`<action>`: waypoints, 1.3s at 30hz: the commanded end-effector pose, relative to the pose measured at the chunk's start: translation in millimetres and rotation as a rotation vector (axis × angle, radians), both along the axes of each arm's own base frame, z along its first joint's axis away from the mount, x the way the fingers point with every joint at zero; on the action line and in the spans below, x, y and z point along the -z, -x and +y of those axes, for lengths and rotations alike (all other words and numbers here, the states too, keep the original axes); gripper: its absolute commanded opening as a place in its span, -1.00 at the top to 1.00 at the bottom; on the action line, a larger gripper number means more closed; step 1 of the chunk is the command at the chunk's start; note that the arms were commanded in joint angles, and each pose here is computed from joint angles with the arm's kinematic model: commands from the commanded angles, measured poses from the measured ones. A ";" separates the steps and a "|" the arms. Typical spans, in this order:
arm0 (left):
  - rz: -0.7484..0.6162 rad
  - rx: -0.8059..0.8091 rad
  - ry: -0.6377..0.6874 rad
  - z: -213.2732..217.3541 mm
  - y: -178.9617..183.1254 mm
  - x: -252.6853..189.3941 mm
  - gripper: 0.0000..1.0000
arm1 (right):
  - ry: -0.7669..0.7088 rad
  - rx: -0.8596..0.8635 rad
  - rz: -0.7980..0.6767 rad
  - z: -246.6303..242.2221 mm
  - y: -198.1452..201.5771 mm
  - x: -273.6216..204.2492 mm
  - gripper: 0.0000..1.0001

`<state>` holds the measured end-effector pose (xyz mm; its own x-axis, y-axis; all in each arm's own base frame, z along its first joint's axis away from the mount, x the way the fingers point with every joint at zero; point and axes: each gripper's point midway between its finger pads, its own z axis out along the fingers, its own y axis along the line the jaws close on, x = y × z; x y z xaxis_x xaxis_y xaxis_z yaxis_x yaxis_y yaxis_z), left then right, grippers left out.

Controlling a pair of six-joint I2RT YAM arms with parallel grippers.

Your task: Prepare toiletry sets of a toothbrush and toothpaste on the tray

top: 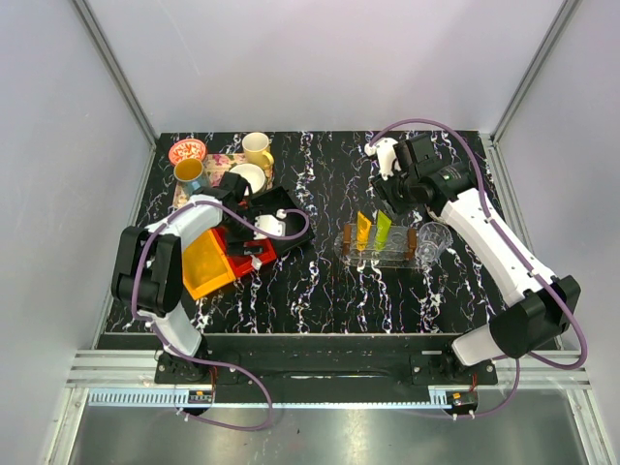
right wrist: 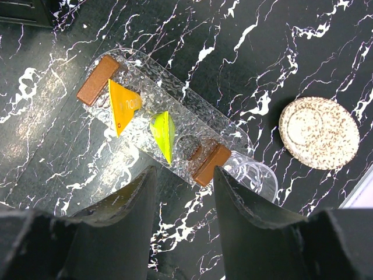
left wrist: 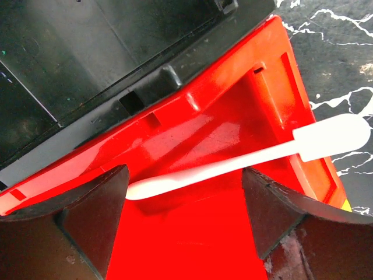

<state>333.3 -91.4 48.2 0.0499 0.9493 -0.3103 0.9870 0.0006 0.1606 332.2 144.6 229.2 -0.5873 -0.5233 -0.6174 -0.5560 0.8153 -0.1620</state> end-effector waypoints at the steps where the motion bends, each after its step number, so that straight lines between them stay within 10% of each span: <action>1: -0.044 0.020 -0.003 -1.7 -9.9 3.7 -0.65 | -0.023 -0.020 -0.027 6.8 -2.4 -5.9 0.02; 39: -0.076 -0.039 0.097 -18.3 -15.4 -13.6 -0.04 | 0.003 -0.016 -0.007 4.5 -3.8 5.2 0.03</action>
